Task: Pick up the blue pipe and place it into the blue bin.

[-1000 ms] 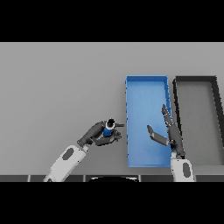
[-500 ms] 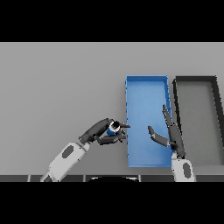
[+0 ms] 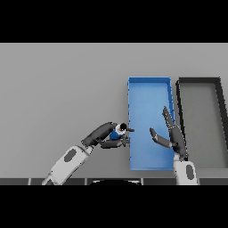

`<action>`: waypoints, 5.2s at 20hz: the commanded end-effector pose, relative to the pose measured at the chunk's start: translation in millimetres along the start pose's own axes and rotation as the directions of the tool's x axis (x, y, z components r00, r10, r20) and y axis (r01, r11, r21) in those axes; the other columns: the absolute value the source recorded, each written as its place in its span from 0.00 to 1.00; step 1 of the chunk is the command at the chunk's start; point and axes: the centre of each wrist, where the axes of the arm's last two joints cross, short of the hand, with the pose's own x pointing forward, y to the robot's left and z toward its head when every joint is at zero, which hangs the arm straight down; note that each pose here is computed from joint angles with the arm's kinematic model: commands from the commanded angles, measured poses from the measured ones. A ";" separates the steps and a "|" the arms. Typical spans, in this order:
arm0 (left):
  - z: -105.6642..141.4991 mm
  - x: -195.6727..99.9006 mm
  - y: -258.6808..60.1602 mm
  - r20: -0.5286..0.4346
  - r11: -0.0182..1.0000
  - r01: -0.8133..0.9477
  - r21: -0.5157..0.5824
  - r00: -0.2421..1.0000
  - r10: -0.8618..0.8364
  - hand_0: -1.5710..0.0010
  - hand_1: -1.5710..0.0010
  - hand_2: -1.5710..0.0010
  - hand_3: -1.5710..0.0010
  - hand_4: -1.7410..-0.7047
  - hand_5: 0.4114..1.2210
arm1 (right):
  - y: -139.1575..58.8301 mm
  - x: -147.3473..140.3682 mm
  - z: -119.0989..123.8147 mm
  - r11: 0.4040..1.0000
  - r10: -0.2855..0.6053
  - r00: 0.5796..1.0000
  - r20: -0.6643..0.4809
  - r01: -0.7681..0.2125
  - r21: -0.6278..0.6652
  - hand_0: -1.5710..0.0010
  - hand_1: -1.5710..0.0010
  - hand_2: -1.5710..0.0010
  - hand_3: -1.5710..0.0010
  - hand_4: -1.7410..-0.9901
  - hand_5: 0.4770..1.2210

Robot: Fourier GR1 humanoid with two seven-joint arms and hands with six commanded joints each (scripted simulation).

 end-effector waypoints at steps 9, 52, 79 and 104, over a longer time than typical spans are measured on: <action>-5.1 -1.4 3.1 0.000 1.000 0.015 0.005 1.000 -0.015 0.00 0.00 0.00 0.08 0.01 1.00 | -24.5 80.8 -19.5 0.919 -0.136 0.980 0.148 0.069 0.387 1.00 1.00 1.00 1.00 0.64 0.06; -6.2 0.2 7.0 0.008 0.998 0.058 -0.035 0.998 -0.058 0.05 0.14 0.03 0.68 0.01 1.00 | 106.0 176.1 -109.5 0.485 -0.137 0.953 0.270 -0.173 0.857 0.03 0.03 0.03 0.04 0.36 0.91; 9.1 -5.5 19.3 -0.153 0.992 0.111 -0.058 0.981 -0.119 1.00 1.00 1.00 1.00 0.84 0.15 | 95.1 208.6 -113.2 0.437 -0.376 0.925 0.057 0.123 0.891 0.00 0.00 0.00 0.00 0.33 1.00; 18.6 -1.0 26.6 -0.183 0.987 0.155 -0.042 0.970 -0.160 1.00 1.00 1.00 1.00 0.88 0.06 | -55.9 187.5 -208.5 0.914 -0.250 0.963 -0.100 0.269 0.305 0.00 0.00 0.00 0.00 0.32 1.00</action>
